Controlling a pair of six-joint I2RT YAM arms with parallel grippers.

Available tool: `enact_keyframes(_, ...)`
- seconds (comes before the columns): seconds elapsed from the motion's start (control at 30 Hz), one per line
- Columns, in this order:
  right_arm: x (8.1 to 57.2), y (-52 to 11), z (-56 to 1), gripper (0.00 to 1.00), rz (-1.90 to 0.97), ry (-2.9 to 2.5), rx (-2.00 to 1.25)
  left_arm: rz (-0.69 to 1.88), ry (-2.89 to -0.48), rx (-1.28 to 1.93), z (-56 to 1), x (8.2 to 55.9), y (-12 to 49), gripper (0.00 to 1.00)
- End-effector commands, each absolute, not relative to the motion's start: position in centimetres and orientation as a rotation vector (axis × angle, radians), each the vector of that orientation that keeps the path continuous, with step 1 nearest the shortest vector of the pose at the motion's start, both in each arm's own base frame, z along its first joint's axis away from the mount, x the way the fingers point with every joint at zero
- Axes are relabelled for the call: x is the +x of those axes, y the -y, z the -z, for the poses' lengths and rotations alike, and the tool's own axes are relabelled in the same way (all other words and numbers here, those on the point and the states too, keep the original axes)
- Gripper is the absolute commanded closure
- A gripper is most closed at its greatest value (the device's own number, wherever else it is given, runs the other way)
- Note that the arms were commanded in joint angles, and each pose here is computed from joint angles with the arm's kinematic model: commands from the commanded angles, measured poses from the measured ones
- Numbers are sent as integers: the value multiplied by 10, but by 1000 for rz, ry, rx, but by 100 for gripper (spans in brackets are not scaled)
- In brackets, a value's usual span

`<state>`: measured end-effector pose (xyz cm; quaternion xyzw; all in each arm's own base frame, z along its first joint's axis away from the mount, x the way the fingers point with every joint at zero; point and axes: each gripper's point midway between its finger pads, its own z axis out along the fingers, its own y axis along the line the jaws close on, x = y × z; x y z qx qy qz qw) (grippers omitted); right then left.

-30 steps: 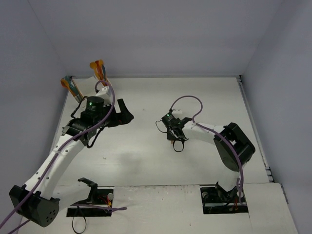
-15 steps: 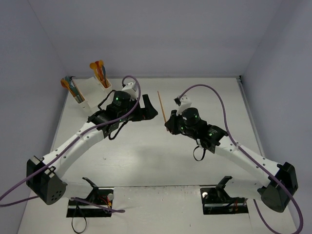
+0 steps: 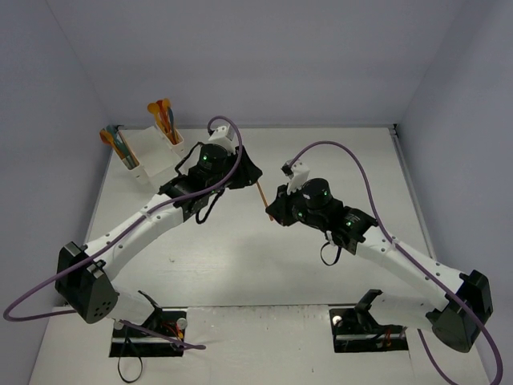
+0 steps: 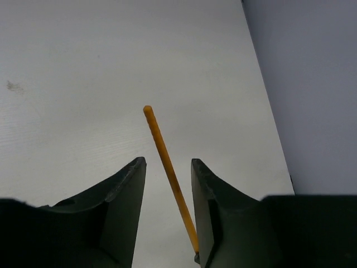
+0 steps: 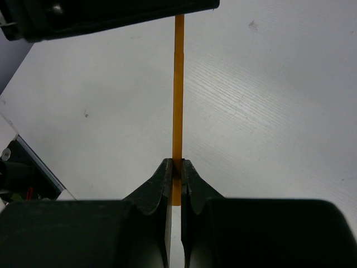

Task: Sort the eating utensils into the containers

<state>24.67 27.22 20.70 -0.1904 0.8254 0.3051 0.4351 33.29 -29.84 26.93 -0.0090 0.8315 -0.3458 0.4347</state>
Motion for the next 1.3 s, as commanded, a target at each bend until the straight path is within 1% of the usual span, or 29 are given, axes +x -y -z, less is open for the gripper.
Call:
enact_keyframes(0.0,249,-281,-243,100,-816,-1921,-496,946,-1900,-39,-323,341,313,96)
enact_keyframes(0.03,249,-282,-243,100,-816,-1920,-499,942,-1894,-40,-324,342,312,99)
enact_keyframes(0.1,251,-282,-242,98,-810,-1922,-497,928,-1883,-39,-326,343,310,100)
enact_keyframes(0.17,252,-283,-243,92,-809,-1922,-498,919,-1868,-37,-329,343,308,100)
enact_keyframes(0.2,253,-284,-243,85,-807,-1922,-496,915,-1863,-30,-331,343,307,100)
enact_keyframes(0.23,254,-284,-245,72,-806,-1920,-494,910,-1859,-25,-332,343,306,100)
enact_keyframes(0.27,255,-284,-246,62,-805,-1919,-494,891,-1851,-32,-333,346,303,100)
enact_keyframes(0.37,258,-285,-249,37,-796,-1912,-487,824,-1825,-52,-339,356,284,100)
enact_keyframes(0.47,262,-282,-250,20,-777,-1914,-472,754,-1821,-81,-341,369,258,100)
enact_keyframes(0.5,263,-281,-249,18,-772,-1916,-469,722,-1823,-91,-342,375,246,100)
enact_keyframes(0.57,266,-279,-248,15,-760,-1920,-464,636,-1810,-118,-347,387,214,100)
enact_keyframes(0.63,268,-276,-247,14,-747,-1923,-463,506,-1776,-163,-354,401,172,100)
enact_keyframes(0.73,272,-271,-244,13,-735,-1932,-463,314,-1710,-230,-368,416,104,100)
enact_keyframes(0.8,274,-267,-240,13,-733,-1943,-461,183,-1647,-321,-379,427,44,100)
enact_keyframes(1.03,287,-248,-221,13,-728,-2001,-436,-150,-1459,-460,-410,445,-85,100)
enact_keyframes(1.17,293,-241,-217,13,-694,-2011,-436,-243,-1433,-511,-402,460,-130,100)
enact_keyframes(1.27,297,-239,-210,13,-675,-2031,-437,-261,-1445,-523,-388,478,-147,100)
